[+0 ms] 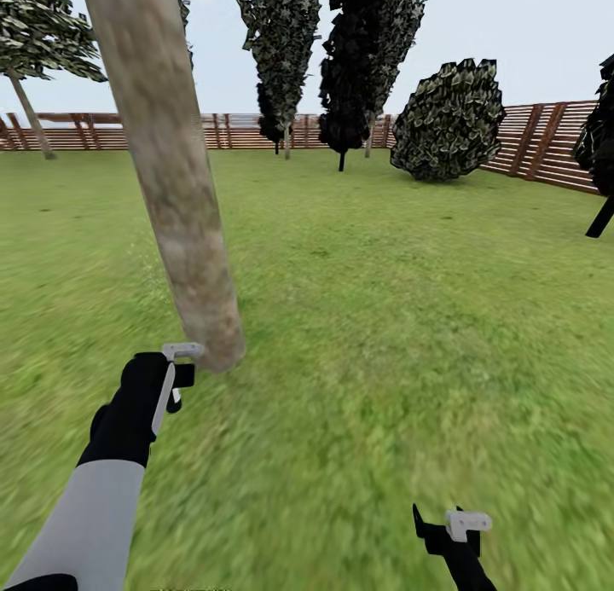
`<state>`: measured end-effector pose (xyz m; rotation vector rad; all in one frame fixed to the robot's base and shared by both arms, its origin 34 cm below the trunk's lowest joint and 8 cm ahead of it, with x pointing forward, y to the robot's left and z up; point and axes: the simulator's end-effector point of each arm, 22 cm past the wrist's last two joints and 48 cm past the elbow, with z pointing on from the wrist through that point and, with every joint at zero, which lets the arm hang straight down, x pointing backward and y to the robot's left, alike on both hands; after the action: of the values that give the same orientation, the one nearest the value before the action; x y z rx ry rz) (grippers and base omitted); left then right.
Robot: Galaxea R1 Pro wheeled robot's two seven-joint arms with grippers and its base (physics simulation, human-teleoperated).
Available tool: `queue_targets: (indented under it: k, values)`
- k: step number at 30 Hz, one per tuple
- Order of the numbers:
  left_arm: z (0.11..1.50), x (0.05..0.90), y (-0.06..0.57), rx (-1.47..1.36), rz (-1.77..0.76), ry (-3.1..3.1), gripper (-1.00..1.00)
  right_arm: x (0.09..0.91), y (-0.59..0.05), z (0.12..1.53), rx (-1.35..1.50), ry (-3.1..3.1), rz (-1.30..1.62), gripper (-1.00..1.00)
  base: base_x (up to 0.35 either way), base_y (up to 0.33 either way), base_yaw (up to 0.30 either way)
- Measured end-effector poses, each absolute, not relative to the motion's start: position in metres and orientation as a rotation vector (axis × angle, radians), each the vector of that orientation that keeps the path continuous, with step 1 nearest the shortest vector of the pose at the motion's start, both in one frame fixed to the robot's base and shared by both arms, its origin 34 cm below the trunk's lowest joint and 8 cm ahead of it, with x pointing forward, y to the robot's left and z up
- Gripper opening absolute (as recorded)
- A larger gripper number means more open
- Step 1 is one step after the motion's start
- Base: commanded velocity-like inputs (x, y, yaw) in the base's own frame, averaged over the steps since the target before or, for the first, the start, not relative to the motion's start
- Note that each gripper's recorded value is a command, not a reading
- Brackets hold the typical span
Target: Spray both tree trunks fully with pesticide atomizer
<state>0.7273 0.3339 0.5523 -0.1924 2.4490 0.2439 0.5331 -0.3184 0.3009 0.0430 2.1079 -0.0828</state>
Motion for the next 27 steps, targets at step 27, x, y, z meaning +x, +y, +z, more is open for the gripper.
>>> queue_targets:
  k: [27]
  values:
    - [0.5,0.7,0.298,-0.161,0.178,2.548,-1.0,0.533,-0.323,0.301,0.043,2.107,-0.091,1.0,0.082,0.0,0.057]
